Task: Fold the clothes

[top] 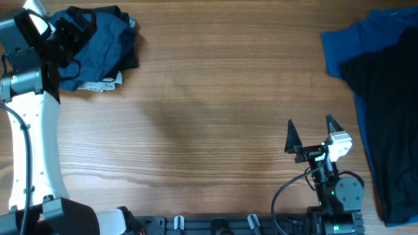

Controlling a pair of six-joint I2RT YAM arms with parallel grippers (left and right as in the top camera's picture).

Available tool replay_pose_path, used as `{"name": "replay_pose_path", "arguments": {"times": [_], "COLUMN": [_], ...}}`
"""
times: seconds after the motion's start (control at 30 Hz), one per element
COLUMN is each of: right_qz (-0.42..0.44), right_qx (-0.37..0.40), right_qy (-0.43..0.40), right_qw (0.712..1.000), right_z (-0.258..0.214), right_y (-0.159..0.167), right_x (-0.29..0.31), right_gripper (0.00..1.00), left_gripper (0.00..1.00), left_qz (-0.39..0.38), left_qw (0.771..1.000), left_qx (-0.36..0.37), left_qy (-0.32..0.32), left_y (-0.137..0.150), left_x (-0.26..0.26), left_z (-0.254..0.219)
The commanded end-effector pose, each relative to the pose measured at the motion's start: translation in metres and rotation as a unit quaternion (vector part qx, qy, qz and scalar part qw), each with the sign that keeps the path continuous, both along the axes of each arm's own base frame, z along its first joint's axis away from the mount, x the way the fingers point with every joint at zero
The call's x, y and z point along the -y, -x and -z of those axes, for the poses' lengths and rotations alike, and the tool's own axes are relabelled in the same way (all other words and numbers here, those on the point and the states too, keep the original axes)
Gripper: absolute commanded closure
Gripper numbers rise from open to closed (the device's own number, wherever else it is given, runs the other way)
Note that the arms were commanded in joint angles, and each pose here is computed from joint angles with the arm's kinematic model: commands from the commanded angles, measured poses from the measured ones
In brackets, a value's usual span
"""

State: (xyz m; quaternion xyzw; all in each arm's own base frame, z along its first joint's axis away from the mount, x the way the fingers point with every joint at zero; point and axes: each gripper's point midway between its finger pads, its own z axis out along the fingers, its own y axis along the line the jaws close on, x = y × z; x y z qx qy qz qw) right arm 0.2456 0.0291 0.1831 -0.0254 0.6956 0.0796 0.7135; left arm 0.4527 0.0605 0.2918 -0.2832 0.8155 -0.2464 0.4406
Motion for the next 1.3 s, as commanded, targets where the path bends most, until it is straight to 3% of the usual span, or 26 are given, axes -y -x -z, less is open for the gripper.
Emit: {"name": "replay_pose_path", "arguments": {"times": [0.0,0.93,1.1,1.27], "right_qz": [0.001,0.001,0.001,0.001], "right_qx": [-0.013,-0.016,-0.016,-0.016], "right_qy": [0.013,0.013,0.013,0.013], "right_qw": [1.0,1.0,1.0,1.0], "right_z": [0.008,0.009,0.009,0.009], "right_y": [0.0,0.0,0.0,0.0], "right_x": [0.001,0.001,0.001,0.001], "right_gripper": [0.0,0.0,0.0,0.0], "left_gripper": [0.0,0.0,0.0,0.0], "left_qz": [0.006,0.008,0.021,0.069], "left_qw": [1.0,1.0,1.0,0.996], "left_qx": [0.0,-0.006,0.015,0.05], "left_qy": [-0.005,-0.003,-0.01,-0.017], "left_y": [-0.001,0.001,0.035,0.091], "left_x": [0.0,0.004,0.025,0.074], "left_z": [0.002,0.005,-0.018,-0.029]}}
